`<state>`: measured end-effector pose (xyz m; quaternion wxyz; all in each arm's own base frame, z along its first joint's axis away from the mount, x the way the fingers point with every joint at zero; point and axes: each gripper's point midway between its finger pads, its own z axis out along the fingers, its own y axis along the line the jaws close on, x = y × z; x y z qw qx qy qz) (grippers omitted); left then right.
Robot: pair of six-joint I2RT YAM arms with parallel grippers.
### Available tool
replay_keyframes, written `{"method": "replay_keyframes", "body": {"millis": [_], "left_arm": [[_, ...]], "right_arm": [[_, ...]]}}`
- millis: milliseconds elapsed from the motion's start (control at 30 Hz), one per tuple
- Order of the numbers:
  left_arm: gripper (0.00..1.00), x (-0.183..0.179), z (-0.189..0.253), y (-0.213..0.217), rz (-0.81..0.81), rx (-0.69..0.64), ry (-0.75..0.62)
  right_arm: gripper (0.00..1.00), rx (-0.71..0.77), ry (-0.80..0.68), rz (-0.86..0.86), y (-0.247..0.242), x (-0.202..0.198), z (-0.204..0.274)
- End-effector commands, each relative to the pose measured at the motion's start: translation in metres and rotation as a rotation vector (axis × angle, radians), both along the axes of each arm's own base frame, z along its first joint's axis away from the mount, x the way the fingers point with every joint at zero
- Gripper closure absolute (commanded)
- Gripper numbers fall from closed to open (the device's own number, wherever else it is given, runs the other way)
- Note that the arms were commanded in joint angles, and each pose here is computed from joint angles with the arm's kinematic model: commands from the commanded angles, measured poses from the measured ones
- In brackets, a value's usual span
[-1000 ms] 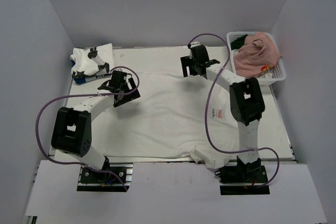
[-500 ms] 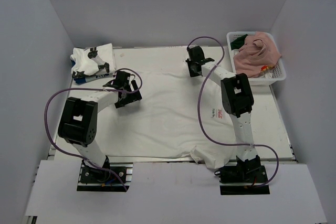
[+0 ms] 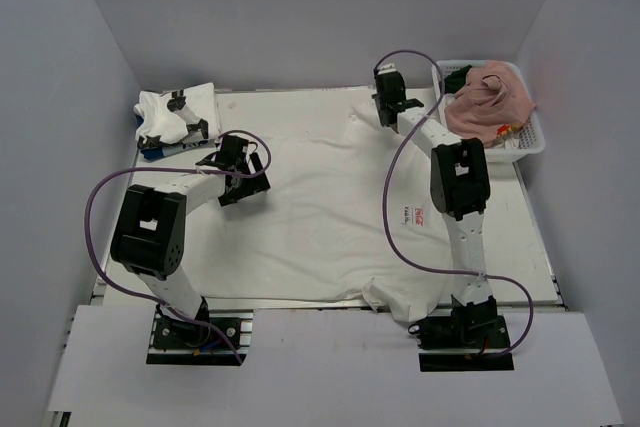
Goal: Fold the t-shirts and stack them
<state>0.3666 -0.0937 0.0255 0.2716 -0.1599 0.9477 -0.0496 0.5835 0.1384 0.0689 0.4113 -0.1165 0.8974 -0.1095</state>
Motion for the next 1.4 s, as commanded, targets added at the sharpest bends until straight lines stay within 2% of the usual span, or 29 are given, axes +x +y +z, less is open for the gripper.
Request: {"method": "replay_keyframes", "body": {"millis": [0, 67, 100, 133, 167, 200, 233, 267, 300, 333, 367, 400, 433, 533, 567, 600, 633, 667, 733, 800, 900, 967, 1000, 1100, 1200, 1367], "left_arm": [[0.00, -0.017, -0.019, 0.012, 0.023, 0.044, 0.077], [0.00, -0.018, -0.022, 0.012, 0.022, 0.046, 0.086], [0.00, -0.015, -0.022, 0.012, 0.022, 0.046, 0.086], [0.00, -0.015, -0.022, 0.012, 0.022, 0.046, 0.086], [0.00, -0.012, -0.020, 0.011, 0.023, 0.044, 0.077], [0.00, -0.012, -0.020, 0.011, 0.023, 0.044, 0.077], [0.00, -0.012, -0.020, 0.011, 0.015, 0.048, 0.077], [0.00, -0.012, -0.020, 0.011, 0.015, 0.049, 0.077], [0.00, -0.011, -0.016, 0.011, 0.015, 0.046, 0.067], [0.00, -0.007, -0.010, 0.010, 0.015, 0.041, 0.048], [0.00, -0.007, -0.010, 0.010, 0.015, 0.041, 0.048], [0.00, -0.004, -0.004, 0.006, 0.006, 0.035, 0.026], [0.00, -0.003, 0.000, 0.004, 0.001, 0.023, 0.016], [0.00, 0.005, 0.011, 0.000, -0.004, 0.007, -0.015], [0.00, 0.011, 0.020, -0.002, -0.004, 0.001, -0.039], [0.00, 0.015, 0.028, -0.003, -0.003, -0.005, -0.061], [0.00, 0.015, 0.028, -0.003, -0.003, -0.005, -0.061], [0.00, 0.016, 0.032, -0.003, -0.003, -0.007, -0.071], [0.00, 0.011, 0.033, 0.003, 0.002, 0.022, -0.059], [0.00, 0.001, 0.035, 0.009, 0.011, 0.044, -0.039], [0.00, -0.013, 0.039, 0.016, 0.031, 0.055, -0.048], [0.00, -0.025, 0.038, 0.019, 0.042, 0.049, -0.044], [0.00, -0.030, 0.033, 0.021, 0.059, 0.053, -0.027], [0.00, -0.039, 0.021, 0.023, 0.066, 0.058, 0.007], [0.00, -0.037, 0.012, 0.021, 0.061, 0.055, 0.022], [0.00, 0.000, 0.002, 0.015, 0.049, 0.051, 0.000]], "right_arm": [[1.00, -0.078, -0.180, -0.040, -0.032, 0.048, 0.038], [1.00, -0.118, -0.246, -0.013, -0.036, 0.070, 0.039], [0.97, -0.120, -0.286, -0.025, -0.042, 0.081, 0.053], [0.74, -0.146, -0.311, -0.011, -0.040, 0.090, 0.058], [0.63, -0.157, -0.310, -0.003, -0.042, 0.094, 0.057], [0.57, -0.171, -0.325, 0.000, -0.039, 0.098, 0.066], [0.43, -0.203, -0.267, 0.019, -0.038, 0.089, 0.062], [0.10, -0.211, -0.260, 0.038, -0.021, 0.081, 0.064], [0.10, -0.196, -0.268, 0.058, -0.016, 0.067, 0.088], [0.10, -0.152, -0.264, 0.084, -0.005, 0.058, 0.089], [0.10, -0.114, -0.213, 0.090, 0.002, 0.042, 0.070], [0.10, -0.015, -0.224, 0.108, 0.011, 0.021, 0.096], [0.10, 0.010, -0.151, 0.105, 0.008, 0.002, 0.077], [0.10, 0.174, -0.115, 0.005, 0.004, -0.046, 0.097], [0.10, 0.184, -0.074, -0.020, 0.001, -0.061, 0.088], [0.10, 0.239, 0.034, -0.103, -0.004, -0.093, 0.043], [0.10, 0.288, 0.012, -0.120, -0.005, -0.106, 0.061], [0.10, 0.324, 0.116, -0.169, -0.008, -0.138, 0.022], [0.10, 0.442, 0.141, -0.167, 0.002, -0.160, 0.031], [0.10, 0.440, 0.236, -0.186, -0.004, -0.200, 0.007], [0.10, 0.428, 0.293, -0.239, -0.022, -0.247, -0.015], [0.10, 0.454, 0.274, -0.233, -0.024, -0.259, -0.007], [0.10, 0.445, 0.321, -0.235, -0.026, -0.277, -0.023], [0.10, 0.460, 0.350, -0.225, -0.027, -0.293, -0.035], [0.10, 0.415, 0.343, -0.248, -0.036, -0.286, -0.046], [0.10, 0.312, 0.236, -0.291, -0.045, -0.228, -0.041]]}}
